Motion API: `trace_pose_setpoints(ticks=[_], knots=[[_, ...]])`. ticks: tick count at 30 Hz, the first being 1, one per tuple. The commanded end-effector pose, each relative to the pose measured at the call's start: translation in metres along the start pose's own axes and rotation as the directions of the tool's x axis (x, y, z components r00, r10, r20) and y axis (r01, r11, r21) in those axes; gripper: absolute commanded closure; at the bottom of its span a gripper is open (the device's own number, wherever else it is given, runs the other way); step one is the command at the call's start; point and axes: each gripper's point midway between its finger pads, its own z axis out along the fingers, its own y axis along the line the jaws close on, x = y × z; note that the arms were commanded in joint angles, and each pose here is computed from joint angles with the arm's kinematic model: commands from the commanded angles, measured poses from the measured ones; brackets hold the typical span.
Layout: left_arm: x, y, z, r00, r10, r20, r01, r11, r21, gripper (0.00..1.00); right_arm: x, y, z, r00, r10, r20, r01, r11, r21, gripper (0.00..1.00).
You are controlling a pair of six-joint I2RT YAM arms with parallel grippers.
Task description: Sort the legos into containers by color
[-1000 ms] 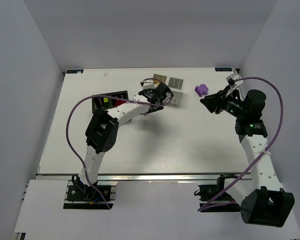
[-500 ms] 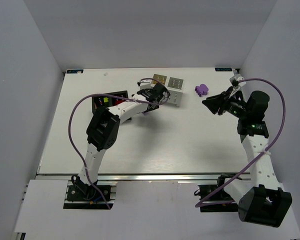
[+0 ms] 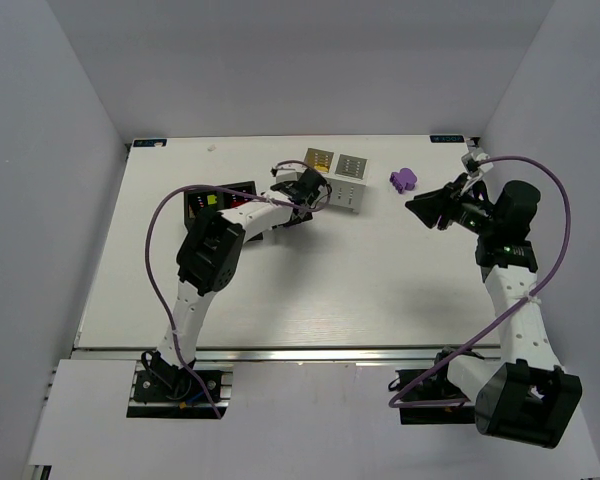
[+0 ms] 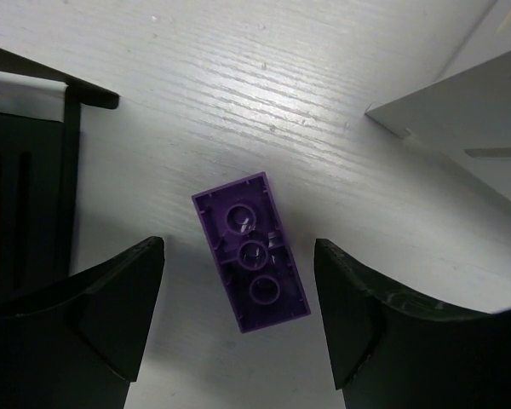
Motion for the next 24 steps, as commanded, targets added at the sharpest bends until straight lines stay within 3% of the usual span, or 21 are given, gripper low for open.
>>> trace_pose_setpoints(ticks=[1, 7, 11, 16, 17, 19, 21, 24], knots=[[-0.012, -0.012, -0.004, 1.000, -0.012, 0.018, 0.012, 0.999, 0.046, 0.19, 0.002, 0.001, 0.001, 1.000, -0.004, 0.008, 0.005, 1.000, -0.028, 0.58], [-0.008, -0.010, 0.004, 1.000, -0.011, 0.006, 0.010, 0.999, 0.040, 0.24, 0.004, -0.001, 0.002, 1.000, 0.003, 0.002, -0.003, 1.000, -0.031, 0.58], [-0.005, -0.009, 0.005, 1.000, -0.011, 0.002, 0.011, 0.999, 0.042, 0.34, 0.004, -0.002, 0.001, 1.000, 0.003, 0.002, -0.003, 1.000, -0.031, 0.58], [-0.006, -0.009, -0.001, 1.000, -0.011, -0.001, 0.011, 0.998, 0.061, 0.64, 0.006, -0.003, 0.001, 1.000, -0.004, 0.001, 0.004, 1.000, -0.029, 0.58], [-0.008, -0.009, -0.004, 1.000, -0.015, -0.002, 0.015, 0.998, 0.068, 0.77, 0.005, -0.003, 0.000, 1.000, -0.011, 0.002, 0.011, 1.000, -0.029, 0.58], [-0.015, -0.011, -0.012, 1.000, -0.005, 0.006, 0.005, 0.995, 0.096, 0.86, 0.006, -0.004, 0.000, 0.999, -0.033, 0.001, 0.033, 0.999, -0.023, 0.56], [-0.027, -0.020, -0.036, 0.999, 0.012, 0.037, -0.018, 0.986, 0.163, 0.99, 0.007, -0.005, -0.001, 0.998, -0.062, 0.000, 0.062, 0.998, -0.026, 0.53], [-0.044, -0.031, -0.076, 0.998, 0.020, 0.053, -0.035, 0.955, 0.295, 1.00, 0.008, -0.002, -0.001, 0.996, -0.086, -0.006, 0.085, 0.995, -0.047, 0.46]])
